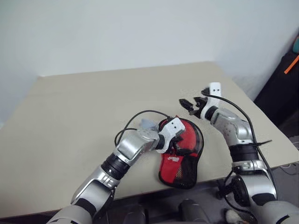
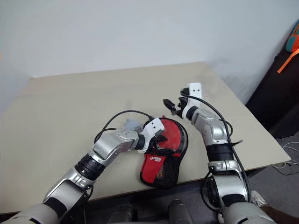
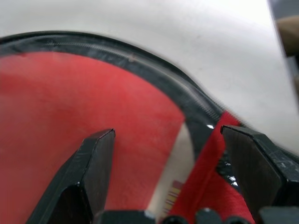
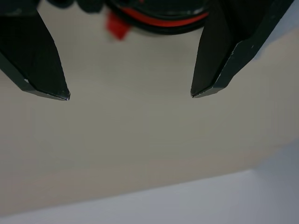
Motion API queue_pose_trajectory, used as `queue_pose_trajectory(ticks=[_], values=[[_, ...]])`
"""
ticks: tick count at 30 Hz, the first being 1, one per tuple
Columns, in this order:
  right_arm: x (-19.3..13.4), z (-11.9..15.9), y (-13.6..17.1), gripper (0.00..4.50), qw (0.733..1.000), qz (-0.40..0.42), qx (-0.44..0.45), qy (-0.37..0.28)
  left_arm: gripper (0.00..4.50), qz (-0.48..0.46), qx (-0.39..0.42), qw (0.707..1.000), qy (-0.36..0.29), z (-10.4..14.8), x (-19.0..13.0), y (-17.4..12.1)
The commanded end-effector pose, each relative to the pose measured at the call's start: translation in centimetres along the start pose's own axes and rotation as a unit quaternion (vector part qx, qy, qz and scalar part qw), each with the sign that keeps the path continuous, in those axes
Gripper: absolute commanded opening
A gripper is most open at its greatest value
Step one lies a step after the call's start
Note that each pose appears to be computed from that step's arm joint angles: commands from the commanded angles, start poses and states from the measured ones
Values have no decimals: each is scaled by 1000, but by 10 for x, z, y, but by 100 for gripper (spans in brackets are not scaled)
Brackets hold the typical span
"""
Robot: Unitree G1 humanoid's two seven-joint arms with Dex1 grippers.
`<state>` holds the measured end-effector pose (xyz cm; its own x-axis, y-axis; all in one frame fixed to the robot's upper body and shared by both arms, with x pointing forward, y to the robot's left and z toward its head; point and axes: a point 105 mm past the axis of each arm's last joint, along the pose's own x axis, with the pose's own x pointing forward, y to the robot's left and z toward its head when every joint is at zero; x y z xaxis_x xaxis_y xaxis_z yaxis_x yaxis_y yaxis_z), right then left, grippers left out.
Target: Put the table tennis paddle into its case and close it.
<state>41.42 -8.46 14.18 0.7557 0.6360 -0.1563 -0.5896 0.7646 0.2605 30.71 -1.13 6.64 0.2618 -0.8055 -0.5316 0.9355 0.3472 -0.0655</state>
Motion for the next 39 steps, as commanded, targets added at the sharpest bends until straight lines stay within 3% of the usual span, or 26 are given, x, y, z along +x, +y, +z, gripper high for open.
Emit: queue_pose_trajectory(ticks=[1,9,17,21,28,39], values=[[16,15,21,450,998,66,-12,18,382,7,-2,1000,18,-6,1,3],[49,15,63,450,979,180,-18,91,382,21,-19,999,39,-20,6,3],[53,-22,102,450,935,273,-42,222,382,22,-33,999,37,-23,11,0],[49,-50,102,450,916,267,-67,293,382,28,-33,998,37,-25,13,0],[48,-77,96,450,902,238,-100,345,382,39,-26,998,33,-24,16,-1],[43,-94,107,450,883,251,-91,386,382,45,-32,998,31,-25,16,1]])
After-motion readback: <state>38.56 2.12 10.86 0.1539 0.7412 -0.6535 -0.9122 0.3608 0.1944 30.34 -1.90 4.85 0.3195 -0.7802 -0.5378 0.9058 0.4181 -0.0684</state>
